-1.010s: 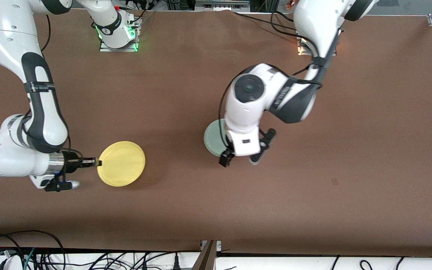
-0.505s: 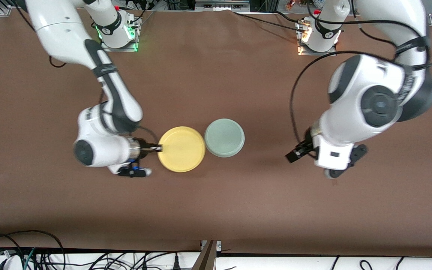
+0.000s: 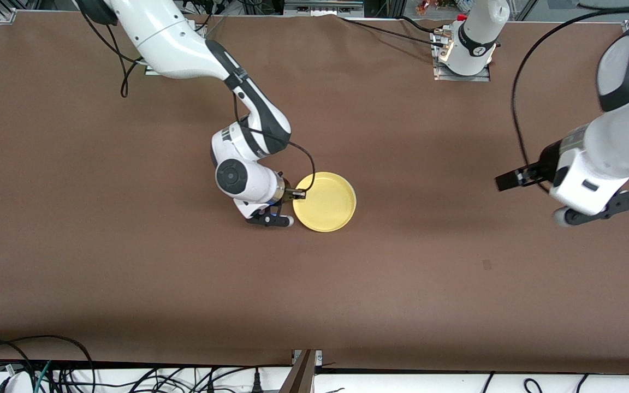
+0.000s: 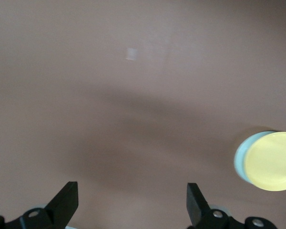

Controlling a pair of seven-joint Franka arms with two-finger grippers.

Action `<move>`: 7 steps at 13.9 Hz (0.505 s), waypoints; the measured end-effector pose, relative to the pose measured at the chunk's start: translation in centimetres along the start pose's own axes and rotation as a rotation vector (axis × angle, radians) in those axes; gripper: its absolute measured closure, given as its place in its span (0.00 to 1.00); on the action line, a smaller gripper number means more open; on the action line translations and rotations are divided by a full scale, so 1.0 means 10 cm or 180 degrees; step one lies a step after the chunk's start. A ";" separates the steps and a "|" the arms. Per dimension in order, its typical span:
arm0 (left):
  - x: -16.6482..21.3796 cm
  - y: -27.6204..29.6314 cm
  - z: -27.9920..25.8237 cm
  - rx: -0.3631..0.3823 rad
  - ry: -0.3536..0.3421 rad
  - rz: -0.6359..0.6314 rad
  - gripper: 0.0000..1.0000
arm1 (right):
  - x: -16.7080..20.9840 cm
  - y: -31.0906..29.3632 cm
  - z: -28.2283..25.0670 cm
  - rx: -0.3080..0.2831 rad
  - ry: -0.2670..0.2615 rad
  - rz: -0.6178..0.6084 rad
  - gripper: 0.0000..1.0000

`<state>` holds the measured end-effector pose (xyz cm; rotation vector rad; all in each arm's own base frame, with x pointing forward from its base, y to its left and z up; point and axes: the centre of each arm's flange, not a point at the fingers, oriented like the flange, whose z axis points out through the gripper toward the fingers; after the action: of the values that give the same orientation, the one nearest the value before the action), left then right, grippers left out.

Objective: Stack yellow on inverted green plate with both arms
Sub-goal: 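Grasp and lift the yellow plate while the left gripper withdraws, then set the yellow plate onto the green plate and open the right gripper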

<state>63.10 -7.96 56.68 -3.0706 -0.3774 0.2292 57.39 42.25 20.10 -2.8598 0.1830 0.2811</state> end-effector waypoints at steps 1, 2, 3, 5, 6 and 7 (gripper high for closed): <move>-0.06 -0.17 0.03 0.0028 0.0067 0.0084 0.00 | 0.00 0.00 0.00 0.0007 0.0004 0.0006 0.98; -0.11 -0.33 0.08 0.0028 0.0121 0.0134 0.00 | 0.00 0.00 0.00 0.0008 0.0007 0.0006 0.98; -0.16 -0.48 0.15 0.0013 0.0180 0.0170 0.00 | 0.00 0.00 0.01 0.0006 0.0005 0.0039 0.93; -0.19 -0.73 0.34 -0.0021 0.0319 0.0263 0.00 | 0.04 0.01 -0.04 0.0018 0.0062 0.0119 0.74; -0.20 -0.82 0.43 -0.0029 0.0368 0.0309 0.00 | 0.14 0.06 -0.15 0.0025 0.0151 0.0149 0.65; -0.21 -0.85 0.49 -0.0034 0.0402 0.0335 0.00 | 0.26 0.15 -0.33 0.0010 0.0255 0.0190 0.53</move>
<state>58.36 -0.12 52.62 -3.0978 -0.2122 0.0362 60.32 39.60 22.33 -2.8680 0.2845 0.1775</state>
